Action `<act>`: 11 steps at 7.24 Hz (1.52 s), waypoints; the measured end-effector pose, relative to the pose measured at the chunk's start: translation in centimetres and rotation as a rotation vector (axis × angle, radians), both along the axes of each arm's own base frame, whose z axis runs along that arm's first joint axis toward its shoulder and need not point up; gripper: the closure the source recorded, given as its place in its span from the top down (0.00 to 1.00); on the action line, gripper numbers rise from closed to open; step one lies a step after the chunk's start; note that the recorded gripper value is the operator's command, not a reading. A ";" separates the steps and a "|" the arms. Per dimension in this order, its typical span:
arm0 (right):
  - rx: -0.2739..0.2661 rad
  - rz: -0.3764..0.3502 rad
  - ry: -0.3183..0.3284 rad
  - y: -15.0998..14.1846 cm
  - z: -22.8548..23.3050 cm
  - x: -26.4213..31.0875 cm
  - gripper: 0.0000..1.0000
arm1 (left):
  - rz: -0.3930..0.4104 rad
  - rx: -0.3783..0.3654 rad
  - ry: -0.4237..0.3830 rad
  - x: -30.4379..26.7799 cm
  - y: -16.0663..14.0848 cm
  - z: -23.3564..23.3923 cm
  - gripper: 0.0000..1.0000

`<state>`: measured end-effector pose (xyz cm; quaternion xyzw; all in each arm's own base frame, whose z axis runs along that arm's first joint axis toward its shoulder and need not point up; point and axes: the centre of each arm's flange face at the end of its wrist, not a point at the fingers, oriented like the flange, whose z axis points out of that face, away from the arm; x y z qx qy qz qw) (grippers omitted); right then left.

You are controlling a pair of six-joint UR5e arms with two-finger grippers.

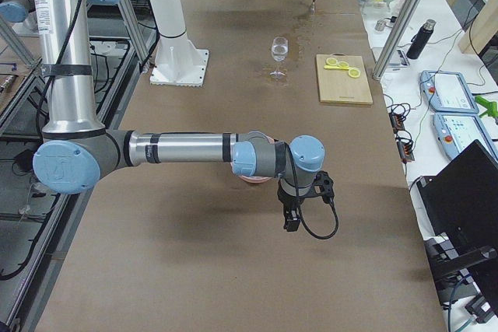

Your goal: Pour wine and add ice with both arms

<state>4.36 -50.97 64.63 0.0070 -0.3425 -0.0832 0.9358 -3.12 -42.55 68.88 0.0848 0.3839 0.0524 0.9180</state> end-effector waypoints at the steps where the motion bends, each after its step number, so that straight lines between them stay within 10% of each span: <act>1: -0.001 0.003 0.002 0.0 0.0 0.1 1.00 | -0.006 -0.008 0.018 -0.2 -0.3 -0.2 0.99; 11: 0.005 0.069 -0.006 -0.6 -1.3 3.2 1.00 | -0.077 -0.067 0.051 -3.7 -3.5 -3.2 0.98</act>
